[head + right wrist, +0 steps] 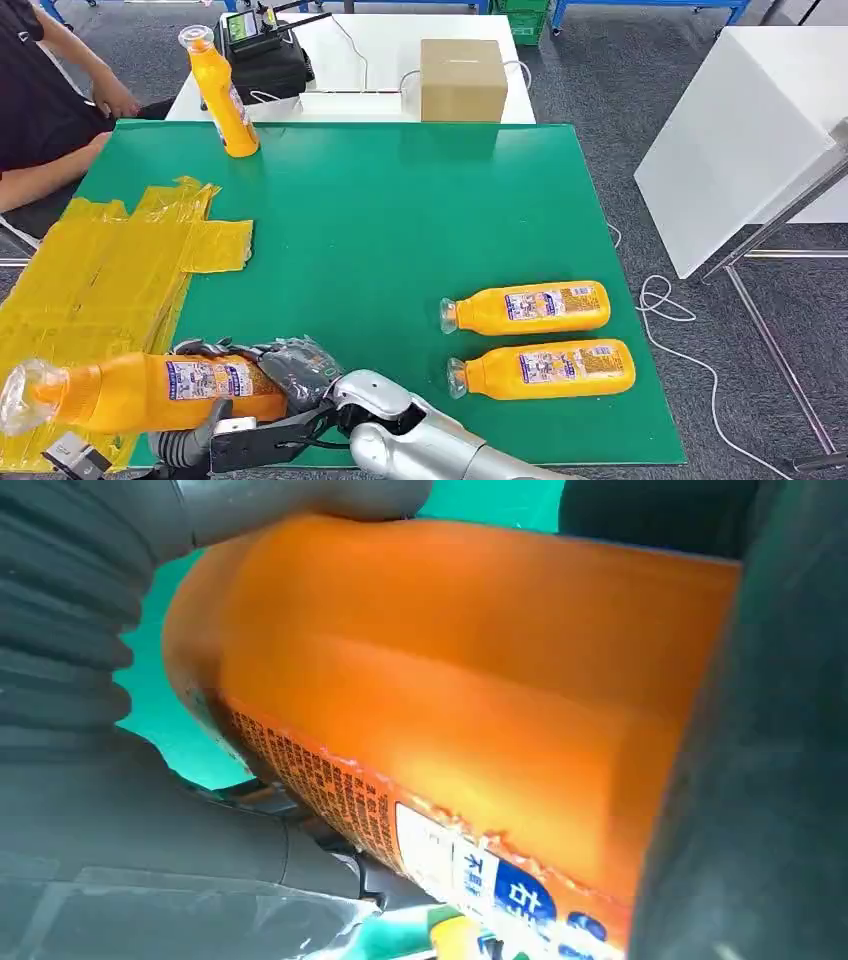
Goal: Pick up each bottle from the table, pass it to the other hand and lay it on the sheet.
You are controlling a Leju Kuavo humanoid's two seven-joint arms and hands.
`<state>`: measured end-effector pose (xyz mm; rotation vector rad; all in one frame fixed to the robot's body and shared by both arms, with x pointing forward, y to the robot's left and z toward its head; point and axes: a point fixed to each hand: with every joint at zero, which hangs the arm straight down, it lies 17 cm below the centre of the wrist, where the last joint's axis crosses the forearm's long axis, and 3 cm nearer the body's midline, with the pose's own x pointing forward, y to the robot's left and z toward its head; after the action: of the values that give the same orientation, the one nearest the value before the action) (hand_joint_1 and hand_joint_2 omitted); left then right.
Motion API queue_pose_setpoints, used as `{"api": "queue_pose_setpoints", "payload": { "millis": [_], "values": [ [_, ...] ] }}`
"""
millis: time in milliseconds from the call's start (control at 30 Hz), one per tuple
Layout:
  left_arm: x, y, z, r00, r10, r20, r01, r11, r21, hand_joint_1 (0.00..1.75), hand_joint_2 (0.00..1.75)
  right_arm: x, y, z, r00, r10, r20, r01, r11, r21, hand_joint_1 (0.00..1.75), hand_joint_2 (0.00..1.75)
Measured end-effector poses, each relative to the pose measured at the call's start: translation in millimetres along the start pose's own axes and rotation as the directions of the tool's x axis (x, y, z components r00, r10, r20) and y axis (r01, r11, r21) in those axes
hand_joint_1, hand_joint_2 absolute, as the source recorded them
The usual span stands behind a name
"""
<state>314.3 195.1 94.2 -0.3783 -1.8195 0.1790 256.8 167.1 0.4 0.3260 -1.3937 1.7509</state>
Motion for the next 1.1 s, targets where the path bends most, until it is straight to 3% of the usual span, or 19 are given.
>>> {"api": "queue_pose_setpoints", "payload": {
  "millis": [233,267,300,467,667,1100],
  "values": [
    [0.0,-1.5,-0.3,1.0,0.003,0.001,-0.003,1.0,-0.002,1.75,1.75,-0.7,0.4,0.1,1.0,-0.003,-0.002,0.003,1.0,0.0,1.75,1.75],
    [0.0,-1.6,-0.3,1.0,0.003,0.001,-0.003,1.0,-0.003,1.75,1.75,-1.0,0.4,0.2,1.0,-0.003,-0.003,0.003,1.0,-0.001,0.19,1.75],
    [-0.1,-1.7,-0.4,1.0,0.002,0.001,-0.002,1.0,-0.002,1.75,1.75,-1.6,0.3,0.2,1.0,-0.006,-0.004,0.006,1.0,-0.003,0.0,0.0],
    [-0.9,-0.3,-4.3,0.999,-0.046,-0.005,0.046,0.999,0.005,1.75,1.75,-6.1,3.9,0.4,0.999,-0.03,-0.026,0.028,0.995,-0.099,0.0,0.0],
    [3.4,14.6,-12.9,0.97,-0.244,-0.011,0.244,0.969,0.025,1.75,1.75,-17.8,-5.5,11.7,0.994,-0.102,-0.045,0.089,0.967,-0.239,0.0,0.0],
    [11.0,24.2,-18.8,0.96,-0.281,0.001,0.28,0.959,0.036,1.75,1.75,-29.9,-16.0,24.8,0.976,-0.211,-0.049,0.184,0.929,-0.321,0.0,0.0]
  ]
}}
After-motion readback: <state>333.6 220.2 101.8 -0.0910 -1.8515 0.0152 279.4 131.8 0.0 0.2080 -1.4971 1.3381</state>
